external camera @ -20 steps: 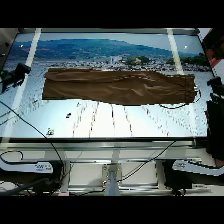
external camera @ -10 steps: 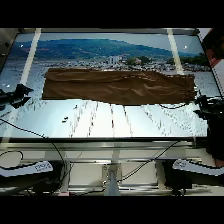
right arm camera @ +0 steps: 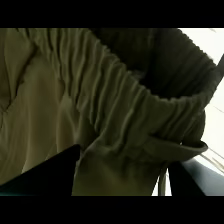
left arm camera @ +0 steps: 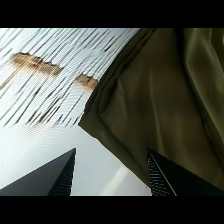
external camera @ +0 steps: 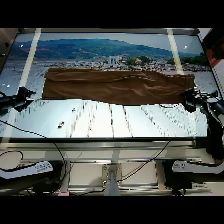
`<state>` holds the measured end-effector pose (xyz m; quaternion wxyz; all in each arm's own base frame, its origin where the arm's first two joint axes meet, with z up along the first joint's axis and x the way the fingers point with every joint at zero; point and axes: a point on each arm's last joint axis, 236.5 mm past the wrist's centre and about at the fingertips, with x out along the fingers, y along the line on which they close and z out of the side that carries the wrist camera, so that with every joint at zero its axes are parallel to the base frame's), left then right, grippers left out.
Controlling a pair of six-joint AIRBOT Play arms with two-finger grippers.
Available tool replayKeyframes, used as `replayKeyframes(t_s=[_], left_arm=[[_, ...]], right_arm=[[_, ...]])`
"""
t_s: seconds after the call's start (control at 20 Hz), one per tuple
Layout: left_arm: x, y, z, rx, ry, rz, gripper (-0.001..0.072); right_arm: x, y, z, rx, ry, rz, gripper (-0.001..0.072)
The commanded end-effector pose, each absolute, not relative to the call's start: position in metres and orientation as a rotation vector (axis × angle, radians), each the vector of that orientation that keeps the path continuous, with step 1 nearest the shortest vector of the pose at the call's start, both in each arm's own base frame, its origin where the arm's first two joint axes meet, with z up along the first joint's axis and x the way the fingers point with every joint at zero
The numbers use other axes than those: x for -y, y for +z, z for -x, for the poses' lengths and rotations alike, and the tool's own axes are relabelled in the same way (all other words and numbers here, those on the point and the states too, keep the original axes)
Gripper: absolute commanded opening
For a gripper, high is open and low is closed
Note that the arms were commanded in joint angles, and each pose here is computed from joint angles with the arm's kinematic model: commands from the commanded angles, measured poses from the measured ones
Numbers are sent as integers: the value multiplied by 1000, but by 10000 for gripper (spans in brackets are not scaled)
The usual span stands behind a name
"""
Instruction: Fold the clothes and pants, and hang the long-sleeved shirts on hangers.
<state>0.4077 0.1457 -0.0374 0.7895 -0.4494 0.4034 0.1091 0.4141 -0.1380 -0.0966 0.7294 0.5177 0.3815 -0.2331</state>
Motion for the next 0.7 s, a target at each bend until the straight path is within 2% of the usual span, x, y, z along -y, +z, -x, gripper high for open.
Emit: replayKeyframes(t_s=[0.0,0.1,0.15,0.25,0.5,0.65], left_arm=[[-143,-36,-409,-864,228,982,529],[-135,-36,-410,-880,208,980,529],[-128,-36,-412,-888,194,972,530],[-111,-38,-415,-914,161,942,630],[-74,-52,-424,-950,123,847,646],[-59,-64,-422,-964,144,866,657]], right_arm=[[148,-101,-423,-773,-569,-1165,610],[158,-98,-427,-732,-587,-1152,554],[160,-97,-427,-721,-592,-1147,445],[161,-97,-428,-716,-594,-1145,30],[162,-97,-428,-715,-594,-1143,31],[161,-96,-428,-715,-593,-1144,30]])
